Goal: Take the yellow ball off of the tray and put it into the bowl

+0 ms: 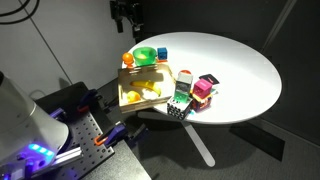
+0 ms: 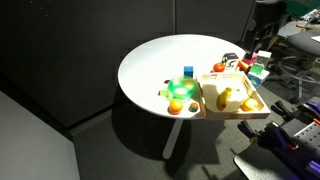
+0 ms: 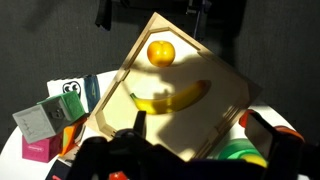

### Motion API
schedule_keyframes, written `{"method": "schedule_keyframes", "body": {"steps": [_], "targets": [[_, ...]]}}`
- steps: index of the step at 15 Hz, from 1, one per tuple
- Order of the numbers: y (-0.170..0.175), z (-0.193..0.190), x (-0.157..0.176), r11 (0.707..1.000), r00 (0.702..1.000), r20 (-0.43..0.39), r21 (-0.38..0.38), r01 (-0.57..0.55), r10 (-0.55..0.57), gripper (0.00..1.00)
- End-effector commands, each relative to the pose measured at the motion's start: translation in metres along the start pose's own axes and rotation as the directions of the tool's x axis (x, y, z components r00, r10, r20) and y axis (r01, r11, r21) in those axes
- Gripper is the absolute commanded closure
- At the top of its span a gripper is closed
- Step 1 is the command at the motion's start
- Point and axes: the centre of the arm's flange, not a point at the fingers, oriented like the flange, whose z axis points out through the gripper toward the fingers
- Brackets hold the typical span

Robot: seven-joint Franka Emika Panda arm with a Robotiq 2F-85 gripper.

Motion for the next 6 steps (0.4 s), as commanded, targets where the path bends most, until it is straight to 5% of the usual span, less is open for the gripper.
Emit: {"method": "schedule_keyframes", "body": {"steps": [1, 6], "targets": [[-0.0007, -0.0011, -0.0020, 1.000, 1.000, 0.003, 0.002, 0.001, -0.001, 0.00], [-0.0012, -0.0013, -0.0055, 1.000, 1.000, 0.011, 0.004, 0.002, -0.002, 0.00]]}}
